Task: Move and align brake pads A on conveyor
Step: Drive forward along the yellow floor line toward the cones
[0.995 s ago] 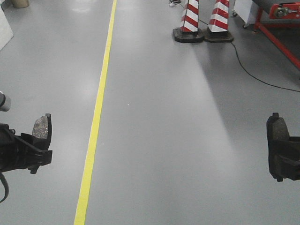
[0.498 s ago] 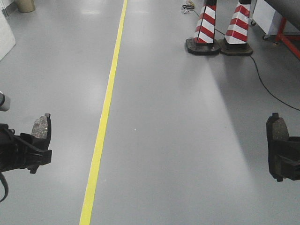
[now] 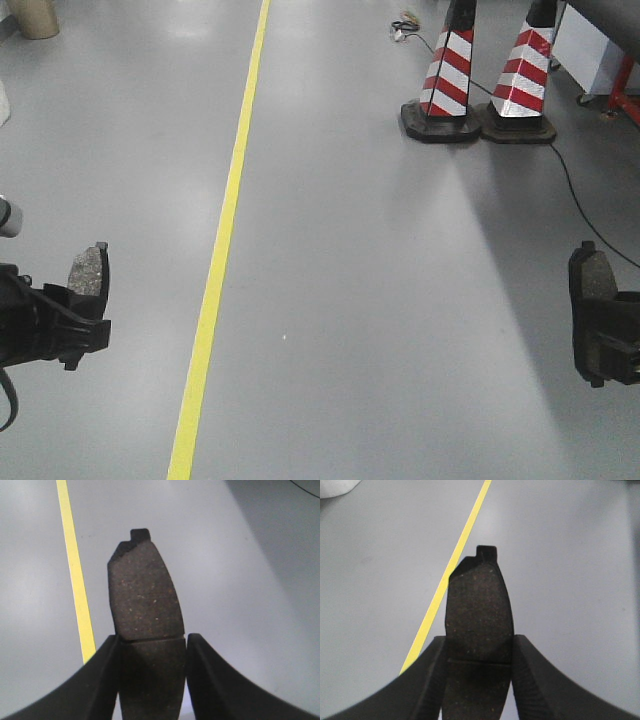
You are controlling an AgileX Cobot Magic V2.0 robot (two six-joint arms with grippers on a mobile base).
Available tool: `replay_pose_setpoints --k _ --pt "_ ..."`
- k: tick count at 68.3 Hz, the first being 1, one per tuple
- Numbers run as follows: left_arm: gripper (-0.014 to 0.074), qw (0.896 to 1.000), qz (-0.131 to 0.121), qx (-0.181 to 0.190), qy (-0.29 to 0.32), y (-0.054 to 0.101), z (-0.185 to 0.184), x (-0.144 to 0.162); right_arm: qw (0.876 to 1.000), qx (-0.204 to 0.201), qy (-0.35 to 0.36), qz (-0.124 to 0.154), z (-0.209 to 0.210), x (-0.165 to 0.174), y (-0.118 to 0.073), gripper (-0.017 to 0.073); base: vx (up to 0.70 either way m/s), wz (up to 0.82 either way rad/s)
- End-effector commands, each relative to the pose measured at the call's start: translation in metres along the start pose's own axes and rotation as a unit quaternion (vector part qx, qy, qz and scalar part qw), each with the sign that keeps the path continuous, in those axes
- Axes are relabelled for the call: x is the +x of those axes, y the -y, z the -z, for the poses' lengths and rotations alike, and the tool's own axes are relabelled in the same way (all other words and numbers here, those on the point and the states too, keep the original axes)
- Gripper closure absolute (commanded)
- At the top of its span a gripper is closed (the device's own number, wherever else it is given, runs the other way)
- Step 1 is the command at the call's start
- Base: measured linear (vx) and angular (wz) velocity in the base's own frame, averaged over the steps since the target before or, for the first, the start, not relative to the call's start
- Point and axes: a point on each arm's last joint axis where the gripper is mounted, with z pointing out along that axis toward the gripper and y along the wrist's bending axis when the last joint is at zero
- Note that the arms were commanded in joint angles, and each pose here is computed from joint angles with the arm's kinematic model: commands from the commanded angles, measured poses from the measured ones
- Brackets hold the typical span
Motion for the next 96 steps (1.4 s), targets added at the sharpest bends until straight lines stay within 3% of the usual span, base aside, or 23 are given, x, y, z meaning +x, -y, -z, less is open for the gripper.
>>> replay_pose_setpoints --k 1,96 --pt "0.0542 0.998 -0.001 0.010 0.064 0.0037 0.0108 -0.0161 0.999 0.010 0.046 -0.006 0.0063 -0.0141 0.0004 0.0461 0.59 -0.02" --pt "0.0542 0.998 -0.001 0.010 0.064 0.0037 0.0108 -0.0161 0.999 0.008 0.047 -0.008 0.0063 -0.0143 0.0002 0.0461 0.59 0.00"
